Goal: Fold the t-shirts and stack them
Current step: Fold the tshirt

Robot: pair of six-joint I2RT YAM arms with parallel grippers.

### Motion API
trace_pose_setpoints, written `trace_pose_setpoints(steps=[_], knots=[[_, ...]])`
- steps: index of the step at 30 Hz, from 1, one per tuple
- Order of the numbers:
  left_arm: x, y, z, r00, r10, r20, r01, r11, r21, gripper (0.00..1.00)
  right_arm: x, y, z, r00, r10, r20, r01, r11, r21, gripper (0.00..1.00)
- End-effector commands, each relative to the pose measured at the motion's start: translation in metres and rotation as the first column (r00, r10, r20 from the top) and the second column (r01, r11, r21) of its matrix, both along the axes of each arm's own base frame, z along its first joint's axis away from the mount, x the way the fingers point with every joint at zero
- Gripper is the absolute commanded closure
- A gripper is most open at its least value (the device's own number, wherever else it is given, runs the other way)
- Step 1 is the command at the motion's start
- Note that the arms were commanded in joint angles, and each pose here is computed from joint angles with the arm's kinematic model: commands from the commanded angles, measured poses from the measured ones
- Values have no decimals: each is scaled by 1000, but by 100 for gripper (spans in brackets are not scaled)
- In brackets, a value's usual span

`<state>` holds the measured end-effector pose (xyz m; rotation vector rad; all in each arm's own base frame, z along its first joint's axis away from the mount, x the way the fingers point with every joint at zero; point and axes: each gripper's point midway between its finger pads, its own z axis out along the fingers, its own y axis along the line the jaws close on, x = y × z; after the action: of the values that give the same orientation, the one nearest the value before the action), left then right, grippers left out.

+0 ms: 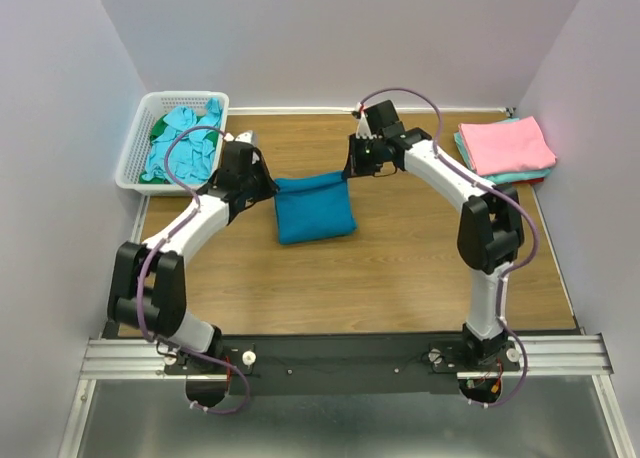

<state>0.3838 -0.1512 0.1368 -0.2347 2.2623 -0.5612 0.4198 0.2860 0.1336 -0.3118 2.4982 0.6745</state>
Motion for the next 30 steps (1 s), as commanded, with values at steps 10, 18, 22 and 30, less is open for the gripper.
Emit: trace_pose_setpoints(steps=[10, 18, 22, 30], knots=[[44, -12, -28, 996, -80, -42, 80, 997, -12, 100, 22, -11, -65, 993, 46, -113, -48, 999, -12, 99], [-41, -8, -25, 976, -163, -146, 169, 985, 29, 100, -59, -24, -27, 977, 143, -156, -132, 988, 83, 99], [-106, -11, -18, 960, -199, -198, 208, 978, 23, 100, -124, -35, -31, 944, 192, -270, -155, 976, 151, 99], [-216, -26, -12, 907, -307, -288, 292, 952, -94, 100, -240, -56, -30, 860, 263, -437, -191, 961, 203, 99]])
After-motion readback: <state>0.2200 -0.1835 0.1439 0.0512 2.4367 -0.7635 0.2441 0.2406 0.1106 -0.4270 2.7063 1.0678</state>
